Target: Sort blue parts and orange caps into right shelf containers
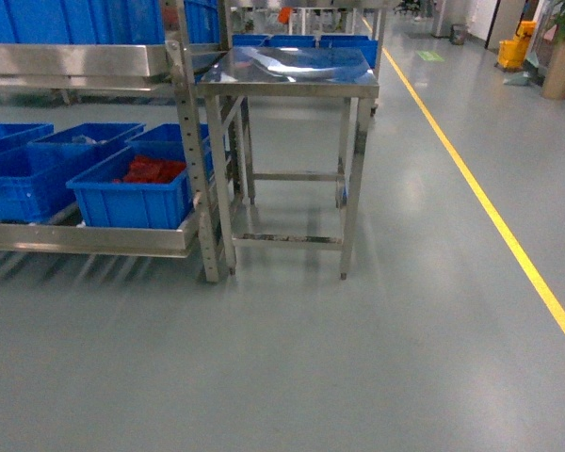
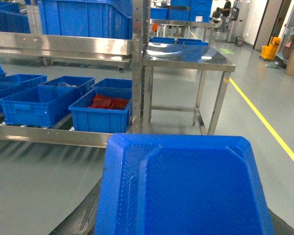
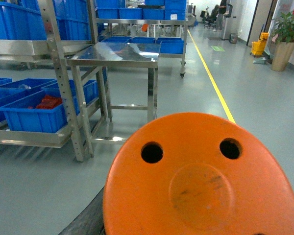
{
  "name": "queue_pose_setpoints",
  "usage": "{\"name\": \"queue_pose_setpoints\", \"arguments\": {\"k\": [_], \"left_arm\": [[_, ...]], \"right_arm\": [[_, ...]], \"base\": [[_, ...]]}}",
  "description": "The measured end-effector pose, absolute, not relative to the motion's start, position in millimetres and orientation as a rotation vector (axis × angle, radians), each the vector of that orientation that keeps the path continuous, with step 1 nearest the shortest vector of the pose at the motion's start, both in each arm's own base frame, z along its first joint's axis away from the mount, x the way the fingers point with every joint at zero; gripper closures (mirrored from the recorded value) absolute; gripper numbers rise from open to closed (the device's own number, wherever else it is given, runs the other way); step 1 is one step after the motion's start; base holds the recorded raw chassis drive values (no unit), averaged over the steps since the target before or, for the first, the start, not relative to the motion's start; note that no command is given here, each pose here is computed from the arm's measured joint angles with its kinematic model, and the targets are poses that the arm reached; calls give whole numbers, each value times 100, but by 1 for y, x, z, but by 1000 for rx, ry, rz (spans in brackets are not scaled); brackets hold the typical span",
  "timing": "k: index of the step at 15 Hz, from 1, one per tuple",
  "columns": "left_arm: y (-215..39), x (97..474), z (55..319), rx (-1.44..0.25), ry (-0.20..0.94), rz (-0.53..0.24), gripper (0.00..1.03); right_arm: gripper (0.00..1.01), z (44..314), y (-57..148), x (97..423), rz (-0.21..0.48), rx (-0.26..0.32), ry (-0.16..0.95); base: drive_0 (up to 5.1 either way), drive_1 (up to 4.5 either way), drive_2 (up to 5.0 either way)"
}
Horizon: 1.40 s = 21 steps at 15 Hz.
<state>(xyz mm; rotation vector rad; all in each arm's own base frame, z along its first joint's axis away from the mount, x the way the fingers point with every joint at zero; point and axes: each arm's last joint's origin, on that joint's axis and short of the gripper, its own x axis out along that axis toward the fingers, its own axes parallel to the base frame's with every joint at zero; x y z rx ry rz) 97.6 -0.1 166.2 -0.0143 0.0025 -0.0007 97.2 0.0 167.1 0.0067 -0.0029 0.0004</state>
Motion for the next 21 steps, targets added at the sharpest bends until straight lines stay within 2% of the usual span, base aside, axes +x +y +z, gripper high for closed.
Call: {"name": "queue_pose_setpoints", "arguments": {"k": [21], "left_arm": [[0, 98, 166, -14, 4, 0, 62]], "right_arm": [[57, 167, 0, 97, 0, 7, -4]], "base": [[-3, 426, -432]]}}
